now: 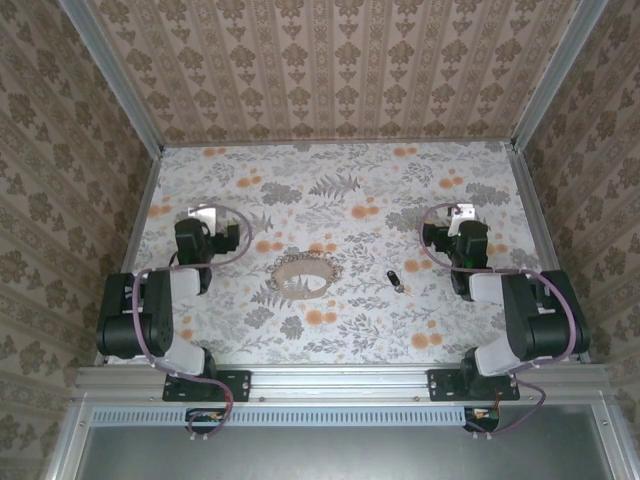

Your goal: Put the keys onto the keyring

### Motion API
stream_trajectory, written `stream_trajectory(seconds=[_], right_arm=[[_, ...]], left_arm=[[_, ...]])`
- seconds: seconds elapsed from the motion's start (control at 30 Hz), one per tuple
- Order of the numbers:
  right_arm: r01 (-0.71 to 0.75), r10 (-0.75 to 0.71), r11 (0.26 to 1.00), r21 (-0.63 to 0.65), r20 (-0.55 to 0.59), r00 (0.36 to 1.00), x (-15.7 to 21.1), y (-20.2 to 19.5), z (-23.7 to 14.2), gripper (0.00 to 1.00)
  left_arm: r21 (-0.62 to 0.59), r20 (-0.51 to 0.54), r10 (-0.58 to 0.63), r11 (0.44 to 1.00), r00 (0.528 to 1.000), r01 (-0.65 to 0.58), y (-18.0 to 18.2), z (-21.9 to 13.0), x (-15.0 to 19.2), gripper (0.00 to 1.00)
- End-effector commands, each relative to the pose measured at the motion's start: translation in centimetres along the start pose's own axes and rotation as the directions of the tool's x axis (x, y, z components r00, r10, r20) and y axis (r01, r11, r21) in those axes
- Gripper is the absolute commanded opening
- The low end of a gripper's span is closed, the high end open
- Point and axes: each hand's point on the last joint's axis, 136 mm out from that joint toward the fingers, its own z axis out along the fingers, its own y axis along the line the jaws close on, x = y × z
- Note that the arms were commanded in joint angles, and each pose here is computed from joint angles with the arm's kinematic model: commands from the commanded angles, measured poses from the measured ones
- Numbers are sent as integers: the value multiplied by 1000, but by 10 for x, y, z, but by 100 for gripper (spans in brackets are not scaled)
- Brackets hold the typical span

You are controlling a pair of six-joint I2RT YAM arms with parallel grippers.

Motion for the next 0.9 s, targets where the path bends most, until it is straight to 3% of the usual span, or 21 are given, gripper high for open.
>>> stream_trajectory(seconds=[0.0, 0.1, 0.2, 0.27, 0.4, 0.57, 0.73, 0.87], right_arm=[[-30, 27, 997, 66, 50, 998, -37, -12, -13, 100], [-119, 114, 987, 107, 50, 992, -55, -20, -24, 100], [-336, 332, 916, 221, 54, 942, -60, -43, -31, 100], [-386, 393, 900, 204, 5, 919, -57, -43, -30, 100], [-411, 420, 903, 121, -52, 906, -57, -26, -30, 100], [-415, 414, 909, 30, -159, 896, -49, 4, -34, 98], [-381, 336, 917, -119, -284, 898, -37, 52, -45, 90], [-355, 250, 902, -247, -372, 894, -23, 99, -63, 86]], left_arm=[[-17, -18, -8, 1000, 1000, 7, 3, -8, -16, 100], [-48, -36, -38, 998, 999, 36, 10, -15, -26, 100], [-68, -46, -82, 995, 996, 79, 14, -26, -45, 100], [-60, -38, -116, 992, 993, 113, 12, -36, -61, 100], [-38, -17, -202, 979, 979, 201, 5, -55, -82, 100], [78, -40, -268, 959, 963, 271, -28, -73, -96, 100], [200, -103, -227, 949, 968, 244, -74, -83, -89, 100], [318, -182, -146, 927, 972, 199, -120, -92, -64, 98]])
